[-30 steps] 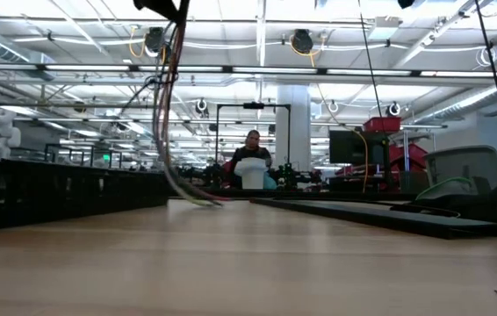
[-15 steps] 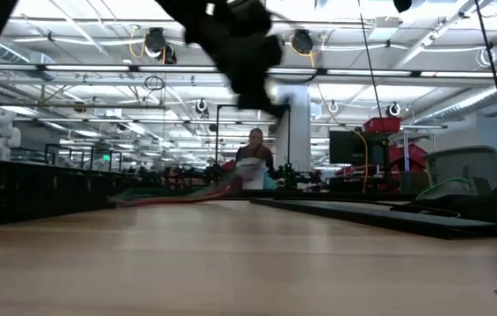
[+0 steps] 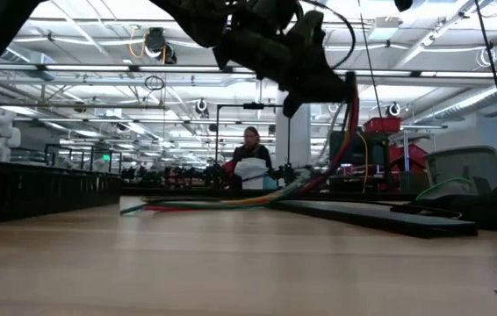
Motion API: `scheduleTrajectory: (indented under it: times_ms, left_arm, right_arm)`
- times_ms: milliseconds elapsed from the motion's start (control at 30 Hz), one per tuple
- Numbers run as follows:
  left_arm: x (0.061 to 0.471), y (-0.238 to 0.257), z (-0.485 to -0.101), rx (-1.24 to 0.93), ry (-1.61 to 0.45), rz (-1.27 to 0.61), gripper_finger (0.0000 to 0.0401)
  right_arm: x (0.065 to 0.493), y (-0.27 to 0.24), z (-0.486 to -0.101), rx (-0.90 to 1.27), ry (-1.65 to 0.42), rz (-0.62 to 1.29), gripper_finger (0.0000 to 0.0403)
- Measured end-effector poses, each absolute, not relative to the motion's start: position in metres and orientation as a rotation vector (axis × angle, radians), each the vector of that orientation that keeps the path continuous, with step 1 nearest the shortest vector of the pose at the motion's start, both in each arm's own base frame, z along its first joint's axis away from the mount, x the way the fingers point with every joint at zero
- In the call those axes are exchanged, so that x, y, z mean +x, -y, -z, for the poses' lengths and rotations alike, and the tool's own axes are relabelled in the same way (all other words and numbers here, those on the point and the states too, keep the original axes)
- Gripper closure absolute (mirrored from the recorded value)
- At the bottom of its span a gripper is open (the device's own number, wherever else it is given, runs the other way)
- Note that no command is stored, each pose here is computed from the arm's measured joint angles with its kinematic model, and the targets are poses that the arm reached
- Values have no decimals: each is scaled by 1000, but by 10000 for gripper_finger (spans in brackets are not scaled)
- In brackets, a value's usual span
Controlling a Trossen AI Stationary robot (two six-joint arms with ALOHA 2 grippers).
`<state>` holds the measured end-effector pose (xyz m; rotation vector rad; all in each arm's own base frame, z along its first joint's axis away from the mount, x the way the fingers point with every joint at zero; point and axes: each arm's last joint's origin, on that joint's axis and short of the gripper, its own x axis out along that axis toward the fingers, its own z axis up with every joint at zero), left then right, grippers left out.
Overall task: Ziptie cables
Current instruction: Wrap the black zip tie on the cables
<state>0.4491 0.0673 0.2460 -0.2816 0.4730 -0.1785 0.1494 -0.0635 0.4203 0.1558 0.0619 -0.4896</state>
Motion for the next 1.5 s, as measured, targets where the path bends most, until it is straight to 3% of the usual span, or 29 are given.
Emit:
scheduleTrajectory:
  times_ms: [200,367,500,600,733,1000,1300,1367,1500]
  left_arm:
    - [451,-63,-252,-267,-421,168,253]
    - [453,-67,-259,-287,-354,160,215]
    - [440,-83,-275,-301,-365,130,212]
    - [418,-95,-281,-292,-500,115,212]
    - [386,-90,-257,-296,-702,142,212]
    - [351,-54,-199,-332,-752,97,212]
    - [370,-2,-168,44,-698,-6,212]
    - [379,1,-167,9,-672,-22,212]
    - [389,-1,-164,-272,-679,-132,212]
  right_arm:
    - [149,64,-420,144,-64,489,387]
    - [149,64,-420,126,-68,489,358]
    - [148,63,-420,118,-79,489,344]
    - [144,61,-414,117,-151,491,337]
    - [141,57,-395,196,-342,395,335]
    - [180,51,-319,362,-748,140,337]
    - [209,52,-294,297,-748,136,337]
    - [209,53,-295,298,-740,143,337]
    - [204,55,-299,305,-720,163,337]
